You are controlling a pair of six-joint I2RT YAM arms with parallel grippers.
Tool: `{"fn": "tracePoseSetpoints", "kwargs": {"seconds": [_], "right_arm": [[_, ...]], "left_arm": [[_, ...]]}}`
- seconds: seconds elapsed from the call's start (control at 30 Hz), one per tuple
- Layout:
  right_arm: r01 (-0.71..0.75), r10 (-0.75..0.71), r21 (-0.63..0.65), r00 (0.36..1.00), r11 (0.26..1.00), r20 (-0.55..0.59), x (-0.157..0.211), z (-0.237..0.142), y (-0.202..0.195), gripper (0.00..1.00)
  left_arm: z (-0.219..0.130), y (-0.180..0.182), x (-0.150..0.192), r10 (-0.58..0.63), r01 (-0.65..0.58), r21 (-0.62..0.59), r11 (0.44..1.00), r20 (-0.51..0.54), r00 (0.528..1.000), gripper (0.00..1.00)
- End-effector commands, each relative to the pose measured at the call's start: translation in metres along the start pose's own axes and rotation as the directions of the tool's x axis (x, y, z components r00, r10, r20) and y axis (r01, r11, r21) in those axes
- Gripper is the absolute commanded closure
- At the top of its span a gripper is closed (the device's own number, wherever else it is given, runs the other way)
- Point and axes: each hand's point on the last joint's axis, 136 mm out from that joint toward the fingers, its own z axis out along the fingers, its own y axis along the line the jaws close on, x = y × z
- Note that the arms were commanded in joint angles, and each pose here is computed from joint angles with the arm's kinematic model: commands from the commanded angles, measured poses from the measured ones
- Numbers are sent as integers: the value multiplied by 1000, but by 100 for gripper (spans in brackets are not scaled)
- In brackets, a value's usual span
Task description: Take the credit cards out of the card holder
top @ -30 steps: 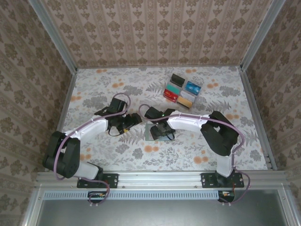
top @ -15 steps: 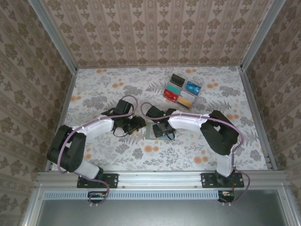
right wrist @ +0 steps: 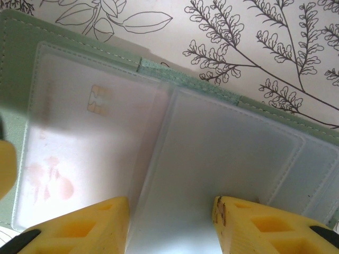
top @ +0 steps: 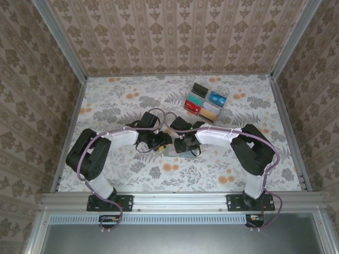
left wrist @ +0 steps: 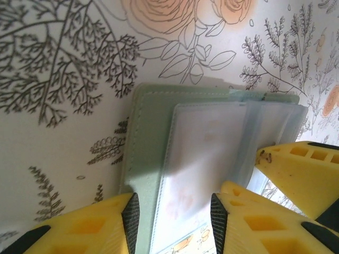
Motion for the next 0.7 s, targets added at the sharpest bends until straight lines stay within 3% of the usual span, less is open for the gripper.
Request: {"fn": "tracePoseSetpoints", "kwargs": {"seconds": [0.0, 0.23, 0.43, 0.67], "right_arm": [[3, 0, 38, 995, 999, -96, 28, 22, -17, 51], [-4, 6, 21, 996, 1000, -92, 27, 22, -17, 52], [-13, 11, -21, 996, 1000, -92, 27, 22, -14, 53], [-44, 43, -117, 999, 992, -10, 7, -2, -5, 47]], "left_arm": [[5, -10, -1, 4, -4, 30, 1000, -16, 1000, 58], [12, 2, 3, -13, 12, -18, 1000, -45, 999, 58], [24, -17, 8, 13, -1, 122, 993, -96, 995, 61], [22, -22, 2, 51, -40, 137, 990, -77, 996, 86]]}}
